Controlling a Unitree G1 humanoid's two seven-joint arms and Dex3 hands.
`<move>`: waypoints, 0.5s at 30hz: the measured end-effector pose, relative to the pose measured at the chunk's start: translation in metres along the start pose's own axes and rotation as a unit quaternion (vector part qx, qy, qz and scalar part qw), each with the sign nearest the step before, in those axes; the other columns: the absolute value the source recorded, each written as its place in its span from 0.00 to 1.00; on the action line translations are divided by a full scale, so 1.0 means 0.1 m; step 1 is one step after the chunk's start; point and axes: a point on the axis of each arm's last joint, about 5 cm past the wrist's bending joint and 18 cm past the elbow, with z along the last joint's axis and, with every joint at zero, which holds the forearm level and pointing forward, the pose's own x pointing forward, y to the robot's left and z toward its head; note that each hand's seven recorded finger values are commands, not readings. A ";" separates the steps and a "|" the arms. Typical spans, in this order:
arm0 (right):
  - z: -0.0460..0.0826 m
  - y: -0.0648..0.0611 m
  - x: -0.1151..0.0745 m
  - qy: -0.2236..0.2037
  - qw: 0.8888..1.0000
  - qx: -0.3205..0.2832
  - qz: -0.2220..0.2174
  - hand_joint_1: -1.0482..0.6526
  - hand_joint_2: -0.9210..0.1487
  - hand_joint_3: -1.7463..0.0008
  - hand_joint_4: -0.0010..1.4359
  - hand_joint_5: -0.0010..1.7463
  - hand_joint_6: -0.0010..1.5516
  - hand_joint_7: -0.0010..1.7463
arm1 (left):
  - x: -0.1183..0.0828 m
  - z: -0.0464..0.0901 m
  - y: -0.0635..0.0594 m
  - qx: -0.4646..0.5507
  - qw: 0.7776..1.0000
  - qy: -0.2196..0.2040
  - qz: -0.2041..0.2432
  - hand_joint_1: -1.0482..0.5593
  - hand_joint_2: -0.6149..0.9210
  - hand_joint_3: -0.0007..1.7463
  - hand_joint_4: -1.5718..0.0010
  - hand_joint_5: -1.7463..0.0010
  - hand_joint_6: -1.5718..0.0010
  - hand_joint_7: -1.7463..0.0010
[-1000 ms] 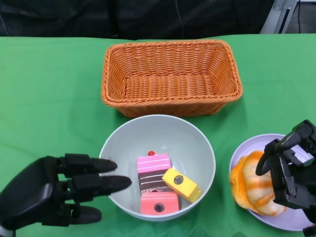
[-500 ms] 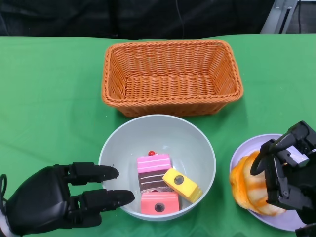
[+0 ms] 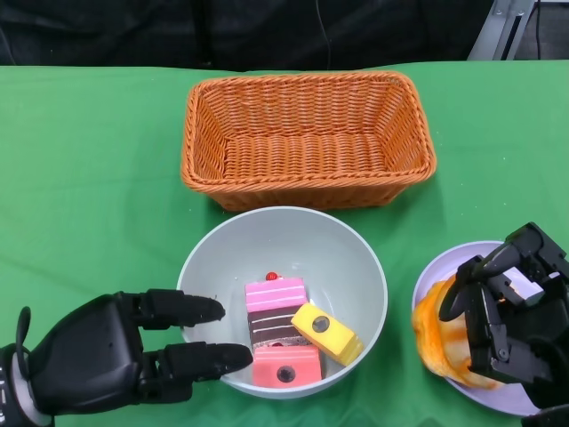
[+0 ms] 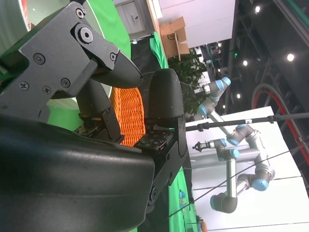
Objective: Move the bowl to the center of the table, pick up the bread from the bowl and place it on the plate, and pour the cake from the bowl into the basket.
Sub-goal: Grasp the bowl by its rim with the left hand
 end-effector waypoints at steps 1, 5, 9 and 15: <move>0.00 0.00 0.00 0.000 1.000 0.000 0.000 0.51 0.56 0.20 0.53 1.00 0.40 0.88 | 0.01 0.00 0.00 -0.001 1.000 -0.001 -0.001 0.43 1.00 0.09 0.53 0.98 0.59 0.99; 0.00 0.01 0.00 -0.002 1.000 0.003 -0.001 0.51 0.56 0.21 0.53 1.00 0.40 0.87 | 0.03 0.01 0.00 -0.007 1.000 0.000 -0.012 0.43 1.00 0.11 0.52 0.98 0.57 0.99; -0.01 0.03 0.00 -0.002 1.000 0.006 -0.001 0.52 0.55 0.21 0.53 1.00 0.41 0.87 | 0.06 -0.01 0.04 -0.017 0.999 0.003 -0.034 0.43 1.00 0.11 0.50 0.97 0.56 0.98; -0.02 0.08 0.00 -0.014 1.000 0.001 0.001 0.53 0.53 0.23 0.53 0.99 0.41 0.85 | 0.15 -0.06 0.11 -0.027 0.998 -0.008 -0.065 0.42 1.00 0.11 0.48 0.97 0.54 0.98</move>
